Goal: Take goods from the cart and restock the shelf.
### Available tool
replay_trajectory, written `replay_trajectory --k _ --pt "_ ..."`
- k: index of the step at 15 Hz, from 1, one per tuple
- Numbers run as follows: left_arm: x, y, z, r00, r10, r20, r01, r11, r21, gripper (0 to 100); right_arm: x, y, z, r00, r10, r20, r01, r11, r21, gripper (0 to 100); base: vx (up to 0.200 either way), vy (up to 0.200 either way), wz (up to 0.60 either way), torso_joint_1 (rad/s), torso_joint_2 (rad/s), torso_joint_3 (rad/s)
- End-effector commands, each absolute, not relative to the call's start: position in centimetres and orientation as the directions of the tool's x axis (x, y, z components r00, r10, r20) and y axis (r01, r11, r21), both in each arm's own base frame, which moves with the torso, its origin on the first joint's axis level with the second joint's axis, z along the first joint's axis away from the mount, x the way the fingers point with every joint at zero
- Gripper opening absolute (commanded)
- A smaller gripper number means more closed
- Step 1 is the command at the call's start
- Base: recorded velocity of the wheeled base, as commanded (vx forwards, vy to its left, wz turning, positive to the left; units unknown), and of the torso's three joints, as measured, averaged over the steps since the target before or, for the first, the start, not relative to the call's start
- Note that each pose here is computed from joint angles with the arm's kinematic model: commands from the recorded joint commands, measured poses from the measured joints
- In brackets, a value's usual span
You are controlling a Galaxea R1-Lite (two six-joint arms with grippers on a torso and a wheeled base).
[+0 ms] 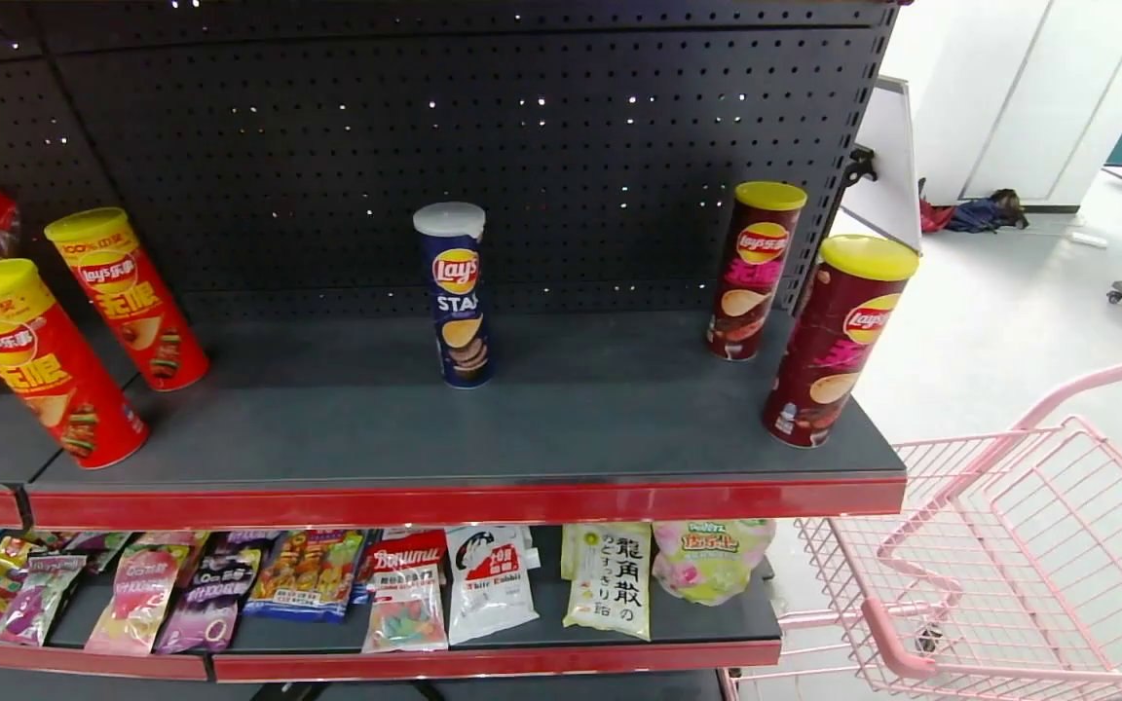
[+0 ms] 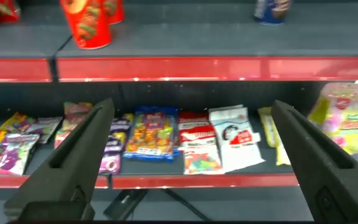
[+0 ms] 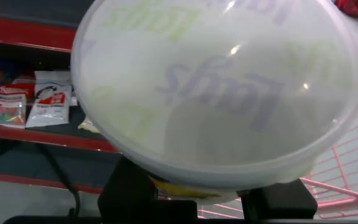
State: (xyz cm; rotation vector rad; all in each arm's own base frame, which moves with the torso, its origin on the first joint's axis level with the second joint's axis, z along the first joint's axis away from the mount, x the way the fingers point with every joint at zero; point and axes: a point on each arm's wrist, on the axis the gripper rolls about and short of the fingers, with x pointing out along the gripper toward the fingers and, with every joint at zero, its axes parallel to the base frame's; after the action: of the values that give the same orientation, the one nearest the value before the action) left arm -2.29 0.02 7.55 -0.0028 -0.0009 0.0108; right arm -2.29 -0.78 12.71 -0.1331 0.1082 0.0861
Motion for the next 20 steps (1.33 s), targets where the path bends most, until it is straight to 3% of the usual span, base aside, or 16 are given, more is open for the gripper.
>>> replay_trajectory --k 1,6,10,15,20 --pt "-2.3 0.0 7.5 1.000 0.011 0.000 -0.011 1.000 -0.003 100 -2.4 -0.8 12.6 0.990 0.092 -0.103 -0.105 0.987 -0.124 0 0.000 0.200 0.00 0.007 0.00 0.002" --pt "-2.3 0.0 7.5 1.000 0.012 0.000 -0.012 1.000 -0.003 100 -2.7 -0.8 10.9 0.991 0.100 -0.090 -0.111 0.986 -0.122 0 0.000 0.200 0.00 0.001 0.00 0.002" --pt "-2.3 0.0 7.5 1.000 0.012 0.000 -0.012 1.000 -0.003 100 -2.7 -0.8 10.8 0.988 0.117 -0.096 -0.128 0.984 -0.121 0 0.000 0.000 0.00 0.000 0.00 0.000" --pt "-2.3 0.0 7.5 1.000 0.011 0.000 -0.011 1.000 -0.005 100 -2.6 -0.8 10.5 0.987 0.120 -0.105 -0.132 0.984 -0.122 0 0.200 0.000 0.00 -0.001 0.00 0.002" --pt "-2.3 0.0 7.6 1.000 0.011 -0.003 -0.011 1.000 -0.006 100 -2.5 -0.7 10.1 0.981 0.153 -0.121 -0.167 0.979 -0.119 0 0.000 0.000 0.00 0.000 0.00 0.000"
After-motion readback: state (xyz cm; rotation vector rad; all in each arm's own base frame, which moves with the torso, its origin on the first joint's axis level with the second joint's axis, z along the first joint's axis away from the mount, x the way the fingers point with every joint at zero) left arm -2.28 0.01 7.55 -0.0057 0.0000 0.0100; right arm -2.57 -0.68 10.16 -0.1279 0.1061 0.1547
